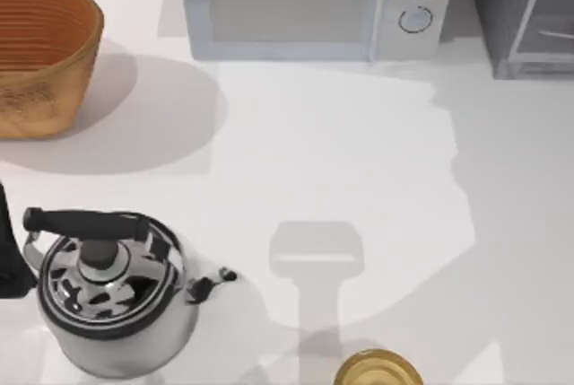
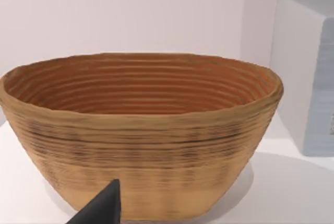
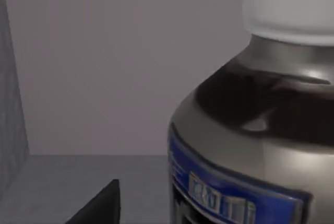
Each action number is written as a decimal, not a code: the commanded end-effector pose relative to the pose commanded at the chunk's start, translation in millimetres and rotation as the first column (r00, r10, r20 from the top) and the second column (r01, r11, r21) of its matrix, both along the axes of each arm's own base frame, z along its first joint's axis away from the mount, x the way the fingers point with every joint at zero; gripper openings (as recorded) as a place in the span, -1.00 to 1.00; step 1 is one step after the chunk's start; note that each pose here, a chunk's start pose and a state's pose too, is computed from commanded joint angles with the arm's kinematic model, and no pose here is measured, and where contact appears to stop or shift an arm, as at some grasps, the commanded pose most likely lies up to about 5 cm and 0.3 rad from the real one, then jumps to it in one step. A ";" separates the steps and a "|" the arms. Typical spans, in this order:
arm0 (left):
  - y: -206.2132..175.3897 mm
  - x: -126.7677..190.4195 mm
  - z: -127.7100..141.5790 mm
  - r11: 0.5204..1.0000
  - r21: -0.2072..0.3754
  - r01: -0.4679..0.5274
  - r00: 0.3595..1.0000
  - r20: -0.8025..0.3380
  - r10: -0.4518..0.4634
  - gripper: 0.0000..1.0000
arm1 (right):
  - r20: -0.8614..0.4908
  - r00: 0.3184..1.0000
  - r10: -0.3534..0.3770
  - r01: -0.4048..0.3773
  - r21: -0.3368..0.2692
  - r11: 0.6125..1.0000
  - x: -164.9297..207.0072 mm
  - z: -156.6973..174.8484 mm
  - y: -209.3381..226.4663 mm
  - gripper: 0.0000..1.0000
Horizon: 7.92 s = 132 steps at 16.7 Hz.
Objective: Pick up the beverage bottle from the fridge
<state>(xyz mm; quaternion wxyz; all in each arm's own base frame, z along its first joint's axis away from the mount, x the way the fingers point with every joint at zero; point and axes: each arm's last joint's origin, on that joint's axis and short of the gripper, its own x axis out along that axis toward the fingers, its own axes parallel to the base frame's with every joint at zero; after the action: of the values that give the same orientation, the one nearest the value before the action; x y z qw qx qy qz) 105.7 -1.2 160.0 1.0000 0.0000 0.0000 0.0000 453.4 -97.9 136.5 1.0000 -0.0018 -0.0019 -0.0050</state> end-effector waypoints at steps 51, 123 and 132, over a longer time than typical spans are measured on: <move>0.0 0.0 0.0 1.000 0.000 0.000 1.000 0.000 0.000 1.00 | -0.028 0.999 -0.021 0.021 0.006 1.000 -57.9 45.1 -3.0 -1.00; 0.0 0.0 0.0 1.000 0.000 0.000 1.000 0.000 0.000 1.00 | -0.002 1.000 0.008 -0.008 -0.014 1.000 -385.4 11.4 216.2 -1.00; 0.0 0.0 0.0 1.000 0.000 0.000 1.000 0.000 0.000 1.00 | -0.005 1.000 0.005 -0.006 -0.026 1.000 -357.5 -13.0 223.1 -1.00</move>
<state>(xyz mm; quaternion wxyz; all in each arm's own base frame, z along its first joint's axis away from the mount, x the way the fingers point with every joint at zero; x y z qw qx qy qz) 105.7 -1.2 160.0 1.0000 0.0000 0.0000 0.0000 96.0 125.2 123.4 0.9999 -0.0146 0.0006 -0.0022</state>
